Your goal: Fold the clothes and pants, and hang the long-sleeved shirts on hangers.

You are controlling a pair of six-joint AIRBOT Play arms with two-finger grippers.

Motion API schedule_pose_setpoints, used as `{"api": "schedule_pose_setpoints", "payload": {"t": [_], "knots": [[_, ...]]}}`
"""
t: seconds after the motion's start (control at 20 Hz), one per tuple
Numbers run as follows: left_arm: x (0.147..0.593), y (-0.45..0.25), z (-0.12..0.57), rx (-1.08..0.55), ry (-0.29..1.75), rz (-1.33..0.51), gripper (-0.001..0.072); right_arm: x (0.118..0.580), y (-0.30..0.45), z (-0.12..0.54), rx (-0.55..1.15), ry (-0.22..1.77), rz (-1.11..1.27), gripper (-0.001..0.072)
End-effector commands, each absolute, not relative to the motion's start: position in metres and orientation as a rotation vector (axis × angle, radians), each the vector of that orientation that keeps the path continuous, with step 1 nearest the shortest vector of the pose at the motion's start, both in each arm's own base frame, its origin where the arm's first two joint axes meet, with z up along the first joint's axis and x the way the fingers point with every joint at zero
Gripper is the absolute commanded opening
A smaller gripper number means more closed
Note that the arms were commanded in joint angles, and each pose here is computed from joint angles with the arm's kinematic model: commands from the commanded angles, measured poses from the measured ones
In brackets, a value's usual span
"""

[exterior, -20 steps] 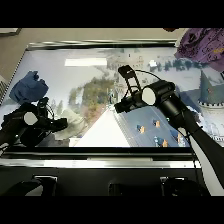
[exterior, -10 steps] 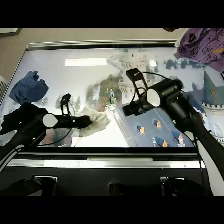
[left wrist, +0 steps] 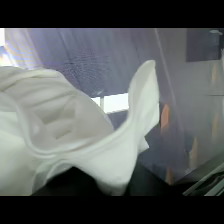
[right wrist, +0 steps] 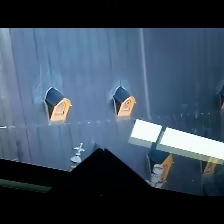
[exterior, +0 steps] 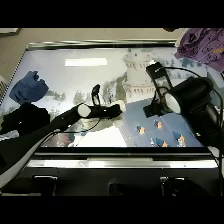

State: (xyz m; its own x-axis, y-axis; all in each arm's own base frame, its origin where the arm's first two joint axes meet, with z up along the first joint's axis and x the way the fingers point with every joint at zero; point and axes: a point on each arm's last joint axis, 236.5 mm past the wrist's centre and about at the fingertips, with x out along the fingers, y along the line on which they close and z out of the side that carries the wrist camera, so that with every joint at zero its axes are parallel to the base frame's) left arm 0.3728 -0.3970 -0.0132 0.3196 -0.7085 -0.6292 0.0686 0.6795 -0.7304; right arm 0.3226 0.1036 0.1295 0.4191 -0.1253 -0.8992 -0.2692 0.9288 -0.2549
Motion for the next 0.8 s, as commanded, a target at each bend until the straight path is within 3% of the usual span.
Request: {"api": "schedule_pose_setpoints", "payload": {"t": [0.0,0.05,0.1,0.15,0.25,0.35,0.4,0.5,0.6,0.75], "knots": [[0.368,-0.453,-0.018,-0.765,1.216,-0.621,0.0419,0.323,0.083,0.139,-0.434,1.124,0.019,0.0026],[0.367,-0.463,-0.017,-0.765,1.220,-0.640,0.0554,0.325,0.081,0.141,-0.442,1.113,0.008,0.0026],[0.367,-0.467,-0.012,-0.756,1.221,-0.663,0.0618,0.329,0.078,0.144,-0.448,1.097,-0.008,0.0027],[0.370,-0.464,-0.006,-0.760,1.220,-0.670,0.0618,0.333,0.076,0.146,-0.442,1.076,-0.027,0.0050],[0.379,-0.441,0.006,-0.729,1.235,-0.687,0.0618,0.346,0.074,0.154,-0.398,1.011,-0.070,0.0183],[0.388,-0.392,0.011,-0.648,1.279,-0.669,0.0618,0.358,0.069,0.158,-0.286,0.961,-0.130,0.0245],[0.394,-0.361,0.016,-0.613,1.302,-0.648,0.0618,0.362,0.056,0.158,-0.197,0.953,-0.198,0.0331],[0.406,-0.295,0.030,-0.554,1.313,-0.583,0.0618,0.367,0.018,0.154,0.022,0.960,-0.332,0.0357],[0.417,-0.235,0.051,-0.503,1.267,-0.526,0.0617,0.372,0.003,0.131,0.314,1.020,-0.317,0.0359],[0.428,-0.178,0.083,-0.496,1.178,-0.490,0.0613,0.372,0.043,0.081,0.719,1.182,0.004,0.0363]]}}
